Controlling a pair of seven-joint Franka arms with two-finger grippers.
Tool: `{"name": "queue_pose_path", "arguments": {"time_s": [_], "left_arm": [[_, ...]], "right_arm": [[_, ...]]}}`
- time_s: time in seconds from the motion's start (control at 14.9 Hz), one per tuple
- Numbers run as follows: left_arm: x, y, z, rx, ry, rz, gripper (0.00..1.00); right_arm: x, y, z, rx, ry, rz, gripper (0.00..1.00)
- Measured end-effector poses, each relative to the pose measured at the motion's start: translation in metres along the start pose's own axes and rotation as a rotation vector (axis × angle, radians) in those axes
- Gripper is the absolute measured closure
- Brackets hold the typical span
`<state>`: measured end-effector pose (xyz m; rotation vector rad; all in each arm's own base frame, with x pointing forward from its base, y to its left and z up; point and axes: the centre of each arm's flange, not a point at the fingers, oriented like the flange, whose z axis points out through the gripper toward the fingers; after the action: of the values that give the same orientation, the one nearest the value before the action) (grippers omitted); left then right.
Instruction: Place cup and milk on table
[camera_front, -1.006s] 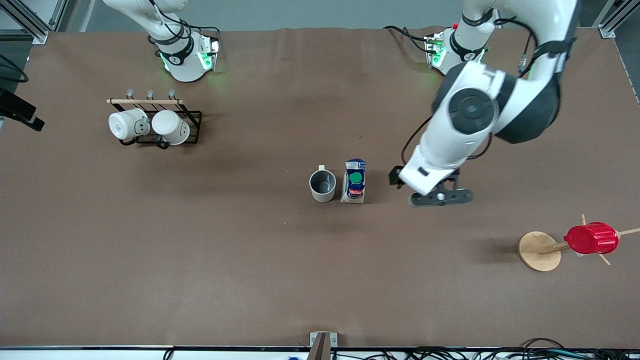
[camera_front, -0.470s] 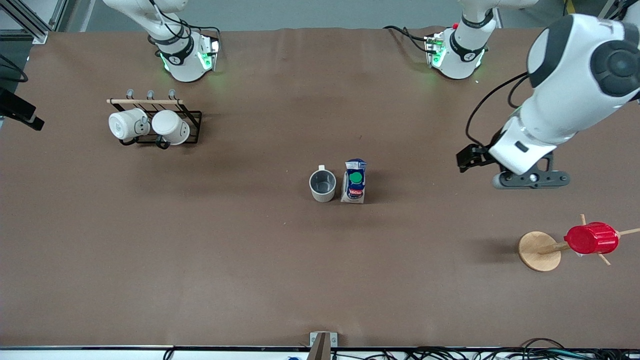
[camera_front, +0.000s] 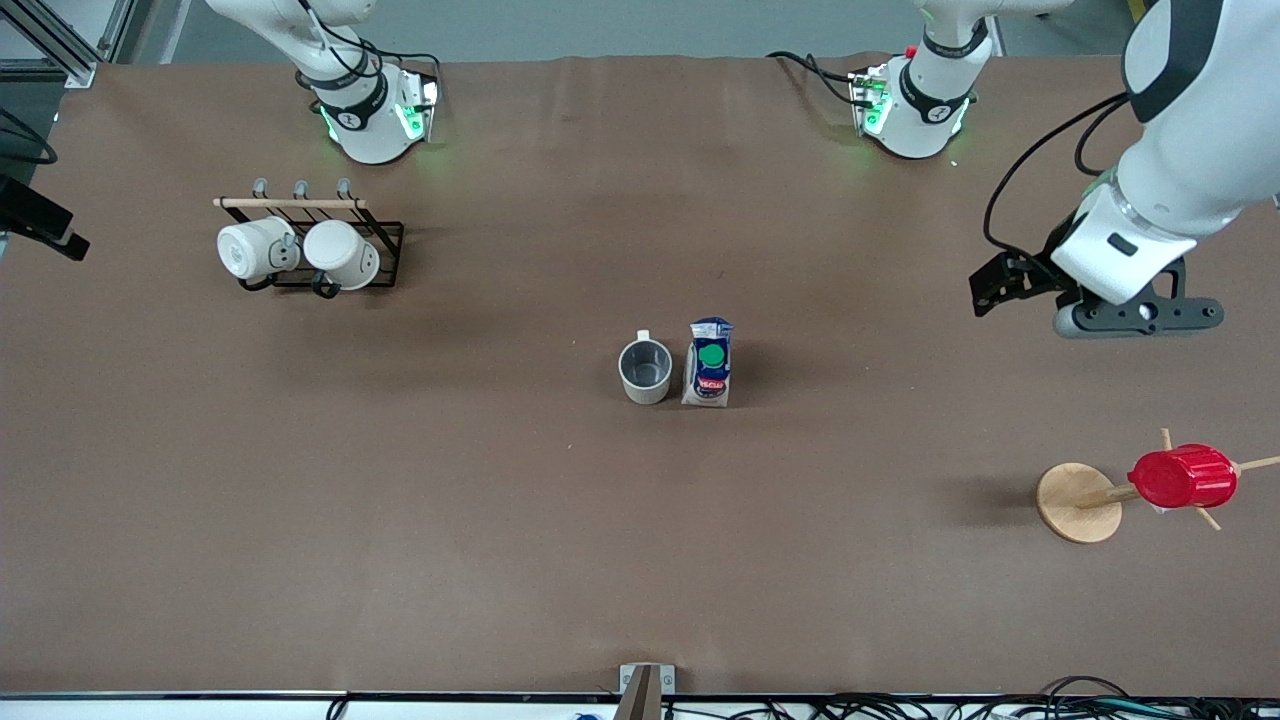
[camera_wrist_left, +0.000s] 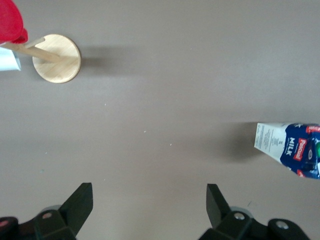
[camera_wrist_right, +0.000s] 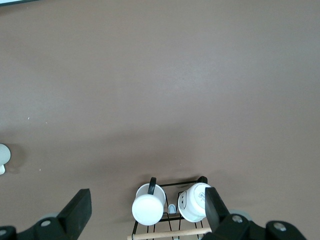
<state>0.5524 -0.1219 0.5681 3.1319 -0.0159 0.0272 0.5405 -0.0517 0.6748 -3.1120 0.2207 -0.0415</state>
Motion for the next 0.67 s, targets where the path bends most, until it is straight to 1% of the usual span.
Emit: {"name": "queue_pose_path", "arguments": {"time_s": [0.4,0.67], "left_arm": [[-0.003,0.001,-0.010,-0.002,0.033,0.076,0.00],[-0.001,0.006,-0.027,-0.021,0.067,0.082,0.00]], "right_arm": [[0.000,0.001,0.000,0.000,-0.002,0.001,0.00],[0.000,0.001,0.000,0.000,-0.003,0.002,0.00]]}}
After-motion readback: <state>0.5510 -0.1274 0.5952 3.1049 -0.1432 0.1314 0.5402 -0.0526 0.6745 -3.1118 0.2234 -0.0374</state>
